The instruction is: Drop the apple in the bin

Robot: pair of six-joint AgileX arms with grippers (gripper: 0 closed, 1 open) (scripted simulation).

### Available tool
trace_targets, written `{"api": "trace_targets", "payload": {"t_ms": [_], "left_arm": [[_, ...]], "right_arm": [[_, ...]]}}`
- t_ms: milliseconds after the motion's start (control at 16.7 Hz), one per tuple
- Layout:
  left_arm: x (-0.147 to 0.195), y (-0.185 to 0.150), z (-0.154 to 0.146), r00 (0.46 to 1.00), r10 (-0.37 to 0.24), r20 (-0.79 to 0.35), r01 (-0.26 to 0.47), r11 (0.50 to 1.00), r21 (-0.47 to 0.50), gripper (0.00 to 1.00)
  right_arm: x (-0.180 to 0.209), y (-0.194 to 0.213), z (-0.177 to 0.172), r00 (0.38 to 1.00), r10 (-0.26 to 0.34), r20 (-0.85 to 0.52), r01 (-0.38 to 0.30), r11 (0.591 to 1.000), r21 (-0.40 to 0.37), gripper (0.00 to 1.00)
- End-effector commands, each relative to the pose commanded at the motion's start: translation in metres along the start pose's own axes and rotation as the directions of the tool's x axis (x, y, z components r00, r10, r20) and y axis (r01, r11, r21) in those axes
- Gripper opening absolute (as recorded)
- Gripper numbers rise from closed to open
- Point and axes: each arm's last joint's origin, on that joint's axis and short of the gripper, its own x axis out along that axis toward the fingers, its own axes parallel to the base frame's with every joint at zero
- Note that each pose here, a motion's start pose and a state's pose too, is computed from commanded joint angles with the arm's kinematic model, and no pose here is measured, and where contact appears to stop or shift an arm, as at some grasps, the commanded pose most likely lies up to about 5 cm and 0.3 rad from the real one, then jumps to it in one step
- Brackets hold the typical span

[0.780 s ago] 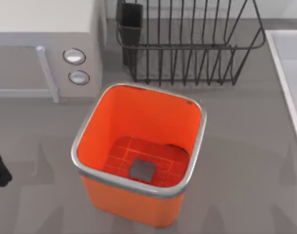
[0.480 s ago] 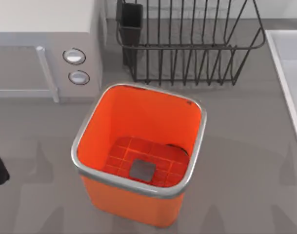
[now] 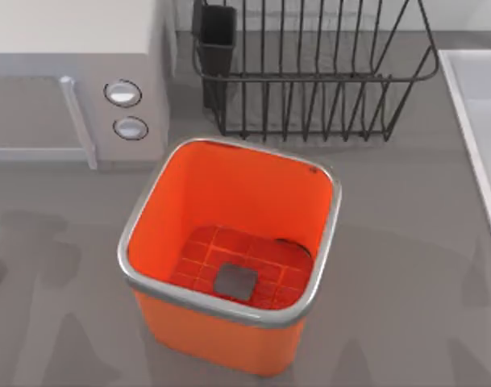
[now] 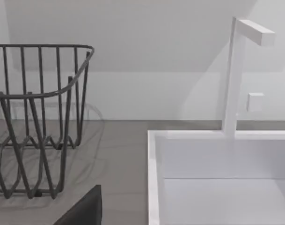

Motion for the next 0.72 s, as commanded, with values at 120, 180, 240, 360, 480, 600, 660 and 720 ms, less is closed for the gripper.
{"api": "trace_targets", "payload": {"t_ms": [120,180,240,360,480,600,660,720], "left_arm": [[0.021,0.009,0.015,0.98,-0.039,-0.195,0.051,0.997,0.055,1.0],[0.034,0.013,0.021,0.956,-0.059,-0.288,0.085,0.993,0.076,1.0],[0.047,0.017,0.027,0.924,-0.08,-0.374,0.122,0.988,0.092,1.0],[0.072,0.026,0.035,0.848,-0.117,-0.516,0.2,0.974,0.109,1.0],[0.096,0.035,0.04,0.767,-0.149,-0.624,0.275,0.955,0.11,1.0],[0.119,0.042,0.042,0.689,-0.178,-0.703,0.342,0.935,0.098,1.0],[0.13,0.045,0.042,0.653,-0.191,-0.733,0.371,0.924,0.09,1.0],[0.139,0.048,0.041,0.621,-0.202,-0.757,0.396,0.915,0.081,1.0]], "right_arm": [[0.0,0.0,0.0,1.0,0.0,0.0,0.0,1.0,0.0,1.0],[0.0,0.0,0.0,1.0,0.0,0.0,0.0,1.0,0.0,1.0],[0.0,0.0,0.0,1.0,0.0,0.0,0.0,1.0,0.0,1.0],[0.0,0.0,0.0,1.0,0.0,0.0,0.0,1.0,0.0,1.0],[0.0,0.0,0.0,1.0,0.0,0.0,0.0,1.0,0.0,1.0],[0.0,0.0,0.0,1.0,0.0,0.0,0.0,1.0,0.0,1.0],[0.0,0.0,0.0,1.0,0.0,0.0,0.0,1.0,0.0,1.0],[0.0,0.0,0.0,1.0,0.0,0.0,0.0,1.0,0.0,1.0]]}}
